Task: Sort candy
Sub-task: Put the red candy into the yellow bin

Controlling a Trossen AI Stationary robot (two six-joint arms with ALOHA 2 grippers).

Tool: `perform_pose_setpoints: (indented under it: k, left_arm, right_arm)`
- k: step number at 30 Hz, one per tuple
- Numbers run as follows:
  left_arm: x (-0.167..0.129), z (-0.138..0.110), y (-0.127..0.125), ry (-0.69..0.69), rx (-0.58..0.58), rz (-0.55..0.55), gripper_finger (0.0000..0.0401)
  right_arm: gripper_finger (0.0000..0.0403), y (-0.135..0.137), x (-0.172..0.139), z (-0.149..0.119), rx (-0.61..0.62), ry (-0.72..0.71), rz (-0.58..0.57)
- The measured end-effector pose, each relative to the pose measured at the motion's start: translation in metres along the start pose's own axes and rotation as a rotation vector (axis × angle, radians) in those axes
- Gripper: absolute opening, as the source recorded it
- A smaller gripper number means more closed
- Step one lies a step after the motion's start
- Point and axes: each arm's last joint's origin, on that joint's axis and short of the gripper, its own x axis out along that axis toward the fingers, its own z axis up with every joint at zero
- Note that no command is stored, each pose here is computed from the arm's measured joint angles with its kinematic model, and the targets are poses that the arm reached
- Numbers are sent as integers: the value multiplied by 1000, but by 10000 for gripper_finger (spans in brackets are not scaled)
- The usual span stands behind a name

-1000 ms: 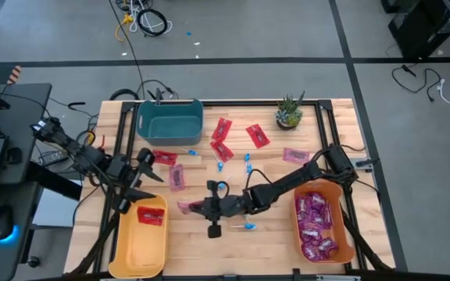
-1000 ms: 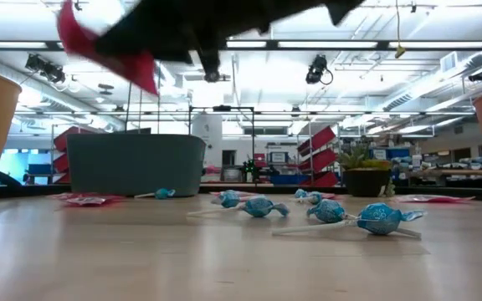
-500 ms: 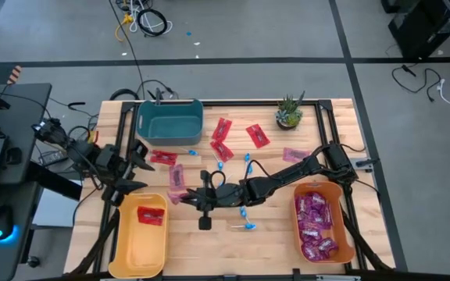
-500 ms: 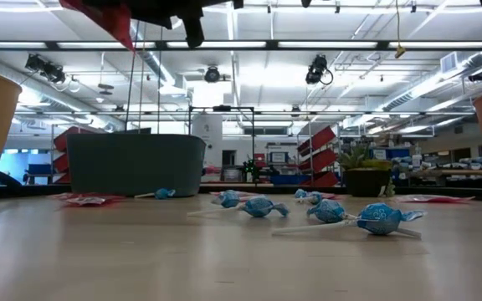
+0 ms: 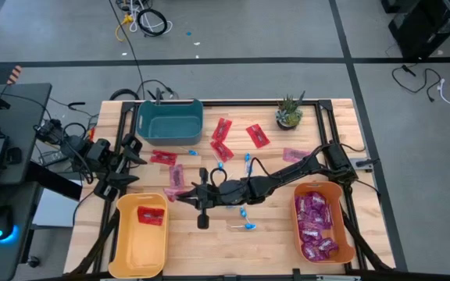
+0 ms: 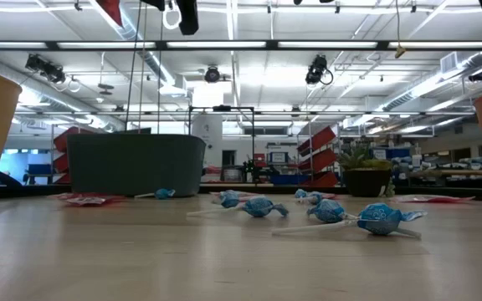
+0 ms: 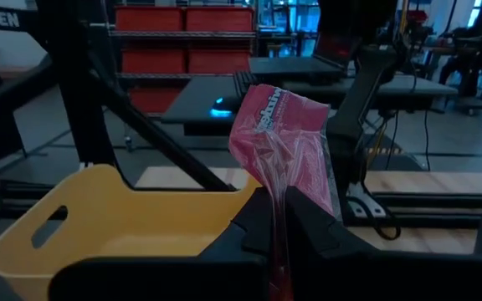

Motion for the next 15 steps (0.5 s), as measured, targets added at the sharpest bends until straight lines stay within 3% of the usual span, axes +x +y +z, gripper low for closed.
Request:
perform_pose_setpoints:
  k: [10, 15]
  left_arm:
    - [0, 1, 0, -6, 15, 0, 218]
    - [0, 3, 0, -32, 21, 1, 218]
  right_arm:
    - [16, -1, 0, 4, 14, -41, 3]
    - [16, -5, 2, 4, -36, -40, 82]
